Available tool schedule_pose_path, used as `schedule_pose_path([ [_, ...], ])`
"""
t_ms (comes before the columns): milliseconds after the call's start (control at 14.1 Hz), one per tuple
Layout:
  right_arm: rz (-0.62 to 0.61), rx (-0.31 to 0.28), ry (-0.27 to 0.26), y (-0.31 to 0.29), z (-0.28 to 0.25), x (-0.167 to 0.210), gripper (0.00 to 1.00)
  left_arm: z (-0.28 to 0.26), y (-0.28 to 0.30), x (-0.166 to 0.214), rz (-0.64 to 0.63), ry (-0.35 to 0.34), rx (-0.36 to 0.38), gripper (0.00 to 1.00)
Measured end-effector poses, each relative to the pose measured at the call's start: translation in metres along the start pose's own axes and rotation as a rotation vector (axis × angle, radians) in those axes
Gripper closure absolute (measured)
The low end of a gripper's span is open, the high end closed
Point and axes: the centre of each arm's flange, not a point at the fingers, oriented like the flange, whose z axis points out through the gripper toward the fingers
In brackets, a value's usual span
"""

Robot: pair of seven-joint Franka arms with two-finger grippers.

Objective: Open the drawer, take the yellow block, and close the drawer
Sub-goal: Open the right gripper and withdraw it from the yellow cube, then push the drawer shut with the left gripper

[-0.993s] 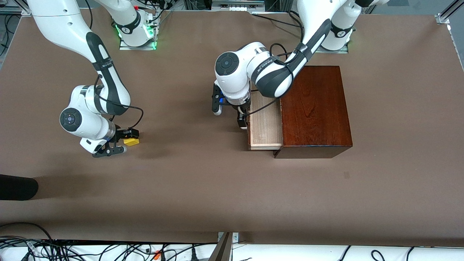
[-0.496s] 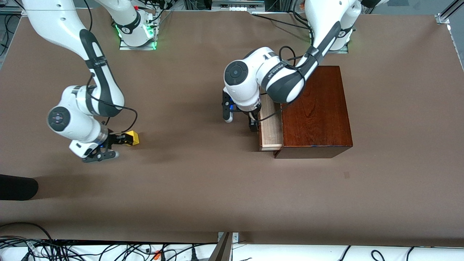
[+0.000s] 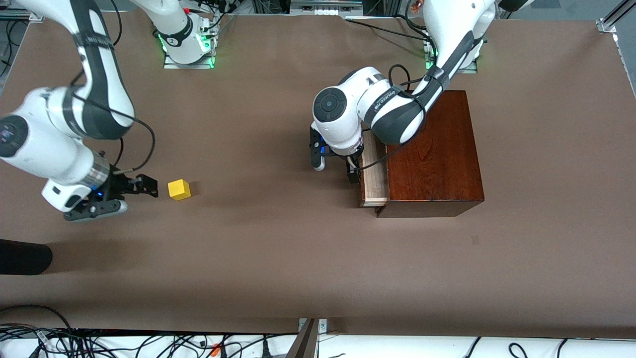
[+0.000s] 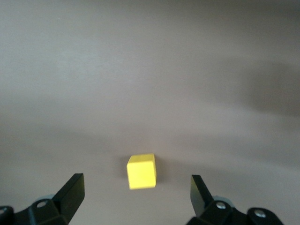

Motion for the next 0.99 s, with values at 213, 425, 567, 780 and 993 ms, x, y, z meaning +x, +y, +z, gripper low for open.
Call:
schedule_pose_path([
  [213,0.067,0.021,-0.001,-0.006,-0.059,-0.02,0.0,0.0,-0.001,-0.001,0.002,0.001,-0.002,0.0],
  [425,0.086,0.026,-0.019,-0.01,-0.108,-0.042,0.0,0.0,-0.001,-0.001,0.004,0.004,-0.002,0.0],
  [567,0.102,0.019,-0.03,-0.013,-0.141,-0.052,0.0,0.0,-0.003,-0.002,0.002,0.012,0.004,0.0],
  [780,0.1,0.001,-0.02,-0.016,-0.168,-0.053,0.0,0.002,-0.006,-0.002,0.001,0.027,0.012,0.0],
  [993,0.1,-0.006,-0.004,-0.016,-0.179,-0.051,0.0,0.003,-0.006,-0.002,0.005,0.028,0.013,0.0],
])
